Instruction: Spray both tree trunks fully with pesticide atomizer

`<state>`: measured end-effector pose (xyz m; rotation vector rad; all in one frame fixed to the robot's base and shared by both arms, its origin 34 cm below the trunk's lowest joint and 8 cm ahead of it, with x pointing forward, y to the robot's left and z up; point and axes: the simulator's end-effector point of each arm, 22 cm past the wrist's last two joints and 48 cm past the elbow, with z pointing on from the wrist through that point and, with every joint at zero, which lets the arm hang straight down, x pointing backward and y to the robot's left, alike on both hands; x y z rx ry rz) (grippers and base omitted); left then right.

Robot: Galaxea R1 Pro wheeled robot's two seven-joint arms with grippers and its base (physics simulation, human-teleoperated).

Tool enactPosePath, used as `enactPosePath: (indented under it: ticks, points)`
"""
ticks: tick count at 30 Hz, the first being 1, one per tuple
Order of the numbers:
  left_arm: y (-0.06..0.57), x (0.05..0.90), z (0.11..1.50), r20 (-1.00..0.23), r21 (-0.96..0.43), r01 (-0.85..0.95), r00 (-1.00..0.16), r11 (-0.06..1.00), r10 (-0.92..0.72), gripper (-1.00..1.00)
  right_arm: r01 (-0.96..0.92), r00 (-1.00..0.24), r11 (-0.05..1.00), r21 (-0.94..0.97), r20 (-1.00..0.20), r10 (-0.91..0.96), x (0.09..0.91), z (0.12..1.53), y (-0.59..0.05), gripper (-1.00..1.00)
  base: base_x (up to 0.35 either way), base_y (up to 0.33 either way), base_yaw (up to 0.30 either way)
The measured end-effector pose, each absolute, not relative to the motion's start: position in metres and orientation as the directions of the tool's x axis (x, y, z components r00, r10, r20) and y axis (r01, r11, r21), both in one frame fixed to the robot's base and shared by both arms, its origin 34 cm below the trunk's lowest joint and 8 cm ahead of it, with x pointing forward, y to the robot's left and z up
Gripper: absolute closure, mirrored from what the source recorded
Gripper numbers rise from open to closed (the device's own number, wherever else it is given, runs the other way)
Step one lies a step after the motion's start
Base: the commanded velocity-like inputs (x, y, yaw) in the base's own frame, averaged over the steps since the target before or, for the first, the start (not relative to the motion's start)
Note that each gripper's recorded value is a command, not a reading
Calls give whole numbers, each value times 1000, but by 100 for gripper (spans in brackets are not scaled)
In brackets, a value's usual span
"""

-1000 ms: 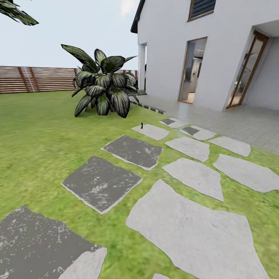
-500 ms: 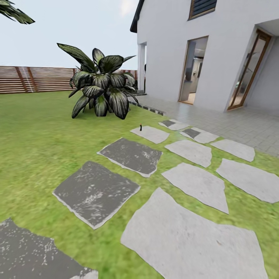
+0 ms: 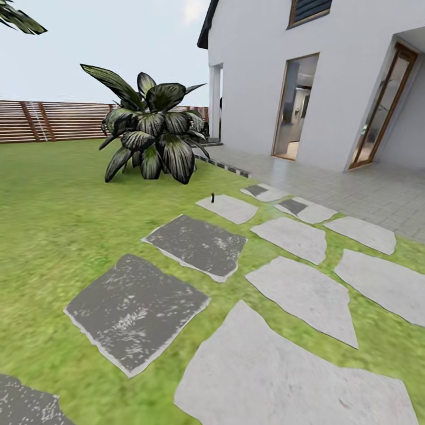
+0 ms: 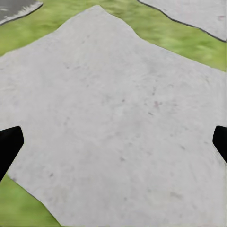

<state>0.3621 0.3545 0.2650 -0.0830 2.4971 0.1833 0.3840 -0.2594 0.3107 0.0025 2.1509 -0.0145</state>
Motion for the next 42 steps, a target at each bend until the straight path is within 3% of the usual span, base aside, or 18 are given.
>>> enactPosePath:
  ticks: [42]
  points:
    - [354,363,265,-597,112,-102,-802,988,-15,-100,5,-548,1000,-10,-836,-5,384,311,-259,-100,334,-80,0]
